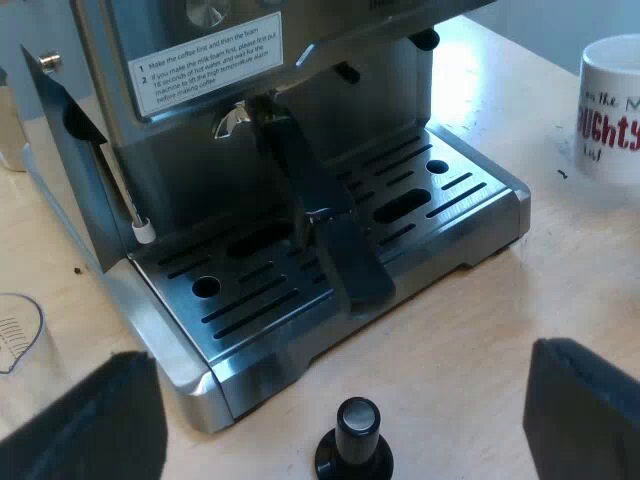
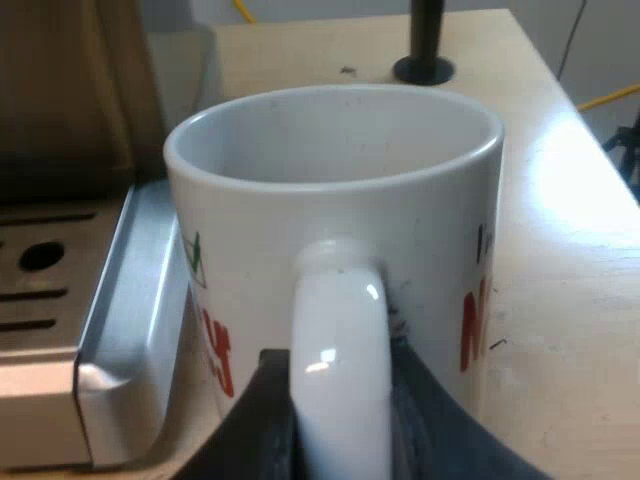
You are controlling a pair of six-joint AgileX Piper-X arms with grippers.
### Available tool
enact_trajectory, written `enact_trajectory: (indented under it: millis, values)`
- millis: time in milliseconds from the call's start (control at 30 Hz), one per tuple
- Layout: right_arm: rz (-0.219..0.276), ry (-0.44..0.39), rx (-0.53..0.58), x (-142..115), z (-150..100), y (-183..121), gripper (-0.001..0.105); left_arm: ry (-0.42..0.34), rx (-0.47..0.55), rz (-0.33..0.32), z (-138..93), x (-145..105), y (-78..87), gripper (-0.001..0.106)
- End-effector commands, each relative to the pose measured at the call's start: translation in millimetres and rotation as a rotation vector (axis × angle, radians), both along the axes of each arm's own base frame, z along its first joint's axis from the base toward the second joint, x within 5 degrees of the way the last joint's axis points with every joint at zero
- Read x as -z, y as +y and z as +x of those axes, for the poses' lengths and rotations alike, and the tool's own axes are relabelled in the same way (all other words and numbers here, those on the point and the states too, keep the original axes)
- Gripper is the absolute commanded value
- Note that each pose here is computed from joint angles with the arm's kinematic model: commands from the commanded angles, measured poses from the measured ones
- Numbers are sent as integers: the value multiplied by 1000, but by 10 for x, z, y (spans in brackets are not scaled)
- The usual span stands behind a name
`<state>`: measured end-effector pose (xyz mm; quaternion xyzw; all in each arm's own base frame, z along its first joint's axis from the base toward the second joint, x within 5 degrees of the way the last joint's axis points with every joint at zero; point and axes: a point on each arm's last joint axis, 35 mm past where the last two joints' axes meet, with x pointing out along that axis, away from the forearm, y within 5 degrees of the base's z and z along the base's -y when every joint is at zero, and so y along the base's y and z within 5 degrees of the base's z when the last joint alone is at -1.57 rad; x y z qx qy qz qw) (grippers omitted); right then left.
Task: Remove mug from coffee machine
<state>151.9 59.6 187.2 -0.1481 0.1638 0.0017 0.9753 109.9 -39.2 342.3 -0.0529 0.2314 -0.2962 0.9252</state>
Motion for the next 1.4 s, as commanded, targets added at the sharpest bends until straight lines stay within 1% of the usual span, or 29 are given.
enact_trajectory:
  millis: [33, 67, 100, 200, 233, 267, 300, 567, 633, 667, 800, 867, 967, 1067, 1267, 1400]
  values:
    - [24, -66, -17, -114, 63, -25, 0, -19, 7, 0, -6, -33, -1, 87]
    - [-7, -74, -48, -119, 104, -58, 0, -19, 7, 0, -6, -33, -1, 87]
    - [-16, -84, -67, -128, 121, -65, 0, -19, 7, 0, -6, -33, -1, 87]
    - [-27, -87, -76, -130, 130, -71, 0, -19, 7, 0, -6, -33, -1, 87]
    - [-39, -103, -107, -139, 156, -74, 0, -19, 7, 0, -6, -33, -1, 87]
    - [-31, -155, -108, -165, 214, -70, 0, -19, 7, 0, -6, -33, -1, 87]
    - [-25, -176, -104, -171, 242, -61, 0, -19, 7, 0, -6, -33, -1, 87]
    - [-12, -227, -92, -73, 403, -5, 0, -19, 7, 0, -6, -33, -1, 87]
    - [-11, -234, -83, -67, 416, -4, 0, -19, 7, 0, -6, -33, -1, 87]
    - [-14, -244, -55, -31, 453, 0, 0, -19, 7, 0, -6, -33, -1, 87]
    - [-27, -208, -51, 110, 515, 20, 0, -19, 7, 0, -6, -33, -1, 87]
    - [-33, -203, -35, 164, 541, 24, 0, -19, 7, 0, -6, -33, -1, 87]
    - [-19, -241, -5, 202, 593, 10, 0, -19, 7, 0, -6, -33, -1, 87]
    - [1, -247, 15, 277, 634, -8, 0, -19, 7, 0, -6, -33, -1, 87]
    - [-8, -221, 5, 427, 673, 1, 0, -19, 7, 0, -6, -33, -1, 87]
    - [-5, -228, 4, 490, 690, 7, 0, -19, 7, 0, -6, -33, -1, 87]
